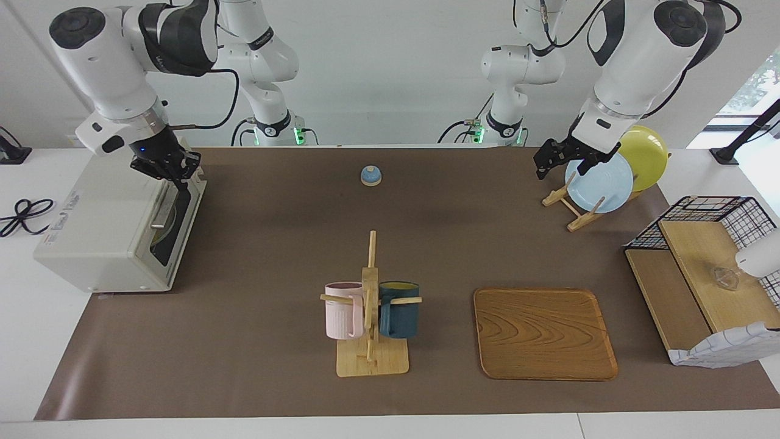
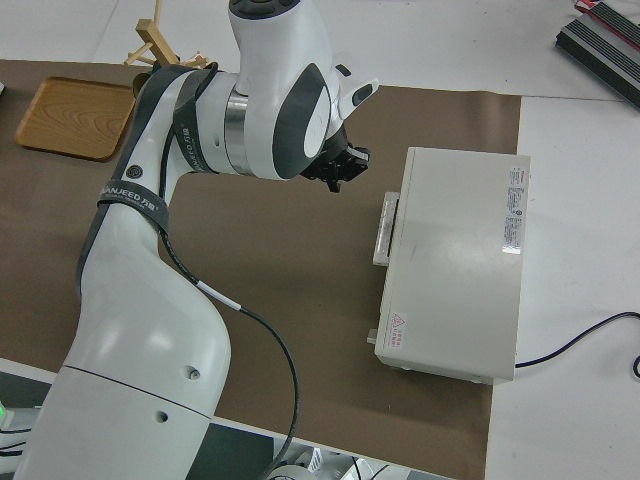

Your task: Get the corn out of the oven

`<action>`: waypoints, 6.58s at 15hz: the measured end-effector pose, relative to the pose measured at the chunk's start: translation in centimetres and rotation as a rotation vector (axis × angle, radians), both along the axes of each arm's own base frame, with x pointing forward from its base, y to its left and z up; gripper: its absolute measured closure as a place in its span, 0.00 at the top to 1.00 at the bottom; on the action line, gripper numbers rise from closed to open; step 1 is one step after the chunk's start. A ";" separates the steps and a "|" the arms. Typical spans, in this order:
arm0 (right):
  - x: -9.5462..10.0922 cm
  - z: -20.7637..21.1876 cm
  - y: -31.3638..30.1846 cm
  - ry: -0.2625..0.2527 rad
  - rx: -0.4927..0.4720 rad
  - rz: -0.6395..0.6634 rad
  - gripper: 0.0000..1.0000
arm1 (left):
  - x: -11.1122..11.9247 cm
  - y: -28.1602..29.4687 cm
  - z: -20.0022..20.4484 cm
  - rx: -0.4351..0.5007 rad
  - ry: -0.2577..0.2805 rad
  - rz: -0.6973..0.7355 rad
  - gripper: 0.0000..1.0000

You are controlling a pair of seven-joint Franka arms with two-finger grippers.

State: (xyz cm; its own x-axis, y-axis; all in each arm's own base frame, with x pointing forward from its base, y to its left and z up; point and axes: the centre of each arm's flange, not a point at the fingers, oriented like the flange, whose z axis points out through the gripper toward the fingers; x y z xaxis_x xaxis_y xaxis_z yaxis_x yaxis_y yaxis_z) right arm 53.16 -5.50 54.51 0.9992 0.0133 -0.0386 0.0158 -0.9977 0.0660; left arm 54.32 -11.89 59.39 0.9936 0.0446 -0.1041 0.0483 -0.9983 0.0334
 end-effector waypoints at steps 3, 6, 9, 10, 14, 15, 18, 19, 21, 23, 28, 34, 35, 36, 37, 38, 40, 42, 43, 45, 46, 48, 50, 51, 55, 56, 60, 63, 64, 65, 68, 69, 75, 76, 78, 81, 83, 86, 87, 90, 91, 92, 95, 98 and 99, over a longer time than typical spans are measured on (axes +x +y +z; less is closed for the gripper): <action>-0.8 -1.6 -2.7 0.005 -0.008 -0.060 0.01 | 0.0 0.0 0.0 0.000 0.000 0.000 1.00; -1.2 -2.8 -3.3 0.016 -0.009 -0.115 0.01 | 0.0 0.0 0.0 0.000 -0.001 0.000 1.00; -1.2 -3.0 -3.3 0.015 -0.010 -0.120 0.01 | 0.0 0.0 0.0 0.000 -0.001 0.000 1.00; -1.2 -3.2 -3.3 0.014 -0.011 -0.122 0.01 | 0.0 0.0 0.0 0.000 -0.001 0.000 1.00; -1.4 -4.8 -3.9 -0.004 -0.014 -0.174 0.01 | 0.0 0.0 0.0 0.000 -0.001 0.000 1.00; -1.6 -5.0 -4.4 -0.002 -0.014 -0.184 0.01 | 0.0 0.0 0.0 0.000 -0.001 0.000 1.00; -1.8 -5.4 -5.2 0.004 -0.014 -0.198 0.01 | 0.0 0.0 0.0 0.000 -0.001 0.000 1.00; -1.8 -5.4 -5.1 0.005 -0.014 -0.198 0.01 | 0.0 0.0 0.0 0.000 -0.001 0.000 1.00; -1.9 -5.6 -5.3 0.010 -0.013 -0.201 0.01 | 0.0 0.0 0.0 0.000 -0.001 0.000 1.00; -2.1 -5.8 -5.6 0.012 -0.013 -0.207 0.01 | 0.0 0.0 0.0 0.000 -0.001 0.000 1.00; -2.1 -6.0 -5.6 0.015 -0.013 -0.208 0.01 | 0.0 0.0 0.0 -0.001 -0.004 0.000 1.00; -2.2 -7.0 -5.7 0.012 -0.012 -0.207 0.01 | 0.1 0.0 0.0 -0.001 -0.005 0.000 1.00; -2.2 -7.0 -5.6 0.010 -0.012 -0.207 0.01 | 0.0 -0.1 0.0 -0.001 -0.005 0.000 1.00; -2.2 -7.0 -5.6 0.006 -0.013 -0.206 0.01 | 0.0 -0.1 0.0 -0.001 -0.005 -0.001 1.00; -2.1 -7.1 -5.6 0.001 -0.013 -0.206 0.01 | 0.0 -0.2 0.0 -0.001 -0.005 -0.003 1.00; -2.1 -7.2 -5.6 -0.001 -0.013 -0.205 0.01 | 0.0 -0.2 0.0 -0.001 -0.005 -0.003 1.00; -2.1 -7.3 -5.6 -0.001 -0.013 -0.205 0.01 | 0.0 -0.2 0.0 -0.001 -0.005 -0.004 1.00; -2.1 -7.4 -5.5 0.000 -0.013 -0.204 0.01 | 0.0 -0.2 0.0 -0.001 -0.005 -0.004 1.00; -2.1 -7.5 -5.4 0.001 -0.012 -0.201 0.01 | 0.0 -0.2 0.0 -0.001 -0.005 -0.004 1.00; -1.9 -7.9 -4.3 0.005 -0.009 -0.183 0.01 | 0.0 -0.2 0.0 -0.001 -0.005 -0.004 1.00; -1.9 -8.2 -3.4 0.006 -0.009 -0.175 0.01 | 0.0 -0.2 0.0 -0.001 -0.005 -0.004 1.00; -1.8 -9.1 -1.4 0.006 -0.007 -0.155 0.01 | 0.0 -0.3 0.1 -0.001 -0.005 -0.004 1.00; -1.6 -10.2 0.2 0.005 -0.001 -0.132 0.01 | 0.0 -0.3 0.1 -0.001 -0.005 -0.004 1.00; -1.4 -10.7 0.9 0.004 0.004 -0.121 0.01 | 0.0 -0.3 0.1 -0.001 -0.005 -0.004 1.00; -0.4 -13.9 3.5 0.005 0.017 -0.076 0.01 | 0.0 -0.3 0.1 -0.001 -0.006 -0.004 1.00; -0.2 -14.9 4.0 0.007 0.021 -0.068 0.01 | 0.0 -0.3 0.1 -0.001 -0.006 -0.004 1.00; 0.6 -17.9 5.7 -0.017 0.026 -0.036 0.01 | 0.0 -0.2 0.1 -0.001 -0.006 -0.003 1.00; 0.6 -18.5 5.8 -0.022 0.026 -0.032 0.01 | 0.0 -0.2 0.1 -0.001 -0.006 -0.002 1.00; 0.6 -18.6 5.9 -0.021 0.026 -0.032 0.01 | 0.0 -0.2 0.1 -0.002 -0.007 -0.002 1.00; 0.7 -18.8 5.9 -0.020 0.026 -0.030 0.01 | 0.1 -0.2 0.1 -0.003 -0.012 -0.002 1.00; 0.8 -19.6 6.2 -0.022 0.027 -0.024 0.01 | 0.3 -0.2 0.2 -0.006 -0.027 -0.001 1.00; 0.8 -20.0 6.3 -0.023 0.027 -0.023 0.01 | 0.3 -0.2 0.2 -0.006 -0.029 -0.001 1.00; 1.0 -23.2 6.8 -0.015 0.028 -0.040 0.01 | 0.5 -0.2 0.4 -0.009 -0.043 0.000 1.00; 1.2 -23.7 6.9 -0.017 0.024 -0.048 0.01 | 0.5 -0.2 0.4 -0.009 -0.044 0.000 1.00; 1.3 -24.1 7.5 -0.027 0.018 -0.066 0.01 | 0.5 -0.2 0.4 -0.009 -0.045 0.000 1.00; 1.5 -23.9 8.7 -0.035 0.018 -0.069 0.01 | 0.5 -0.2 0.4 -0.009 -0.046 0.000 1.00; 2.0 -23.1 9.0 -0.038 0.019 -0.068 0.01 | 0.5 -0.2 0.4 -0.010 -0.048 0.000 1.00; 3.4 -19.7 9.5 -0.006 0.010 -0.066 0.01 | 0.5 -0.2 0.4 -0.010 -0.049 0.000 1.00; 3.6 -18.4 9.4 0.006 0.007 -0.069 0.06 | 0.5 -0.2 0.4 -0.010 -0.049 0.000 1.00; 3.0 -15.4 8.9 0.045 -0.013 -0.077 0.20 | 0.5 -0.2 0.4 -0.010 -0.050 0.000 1.00; 2.7 -15.0 8.4 0.057 -0.047 -0.071 0.26 | 0.5 -0.2 0.4 -0.010 -0.050 0.000 1.00; 2.5 -14.9 7.8 0.057 -0.092 -0.066 0.26 | 0.5 -0.3 0.4 -0.011 -0.051 0.000 1.00; 2.5 -15.0 5.5 0.058 -0.159 -0.071 0.37 | 0.6 -0.4 0.5 -0.013 -0.063 -0.001 1.00; 1.8 -16.0 4.5 0.085 -0.167 -0.082 0.33 | 0.8 -0.4 0.7 -0.016 -0.078 0.000 1.00; 1.4 -16.5 4.2 0.096 -0.167 -0.086 0.33 | 0.8 -0.4 0.7 -0.016 -0.079 0.000 1.00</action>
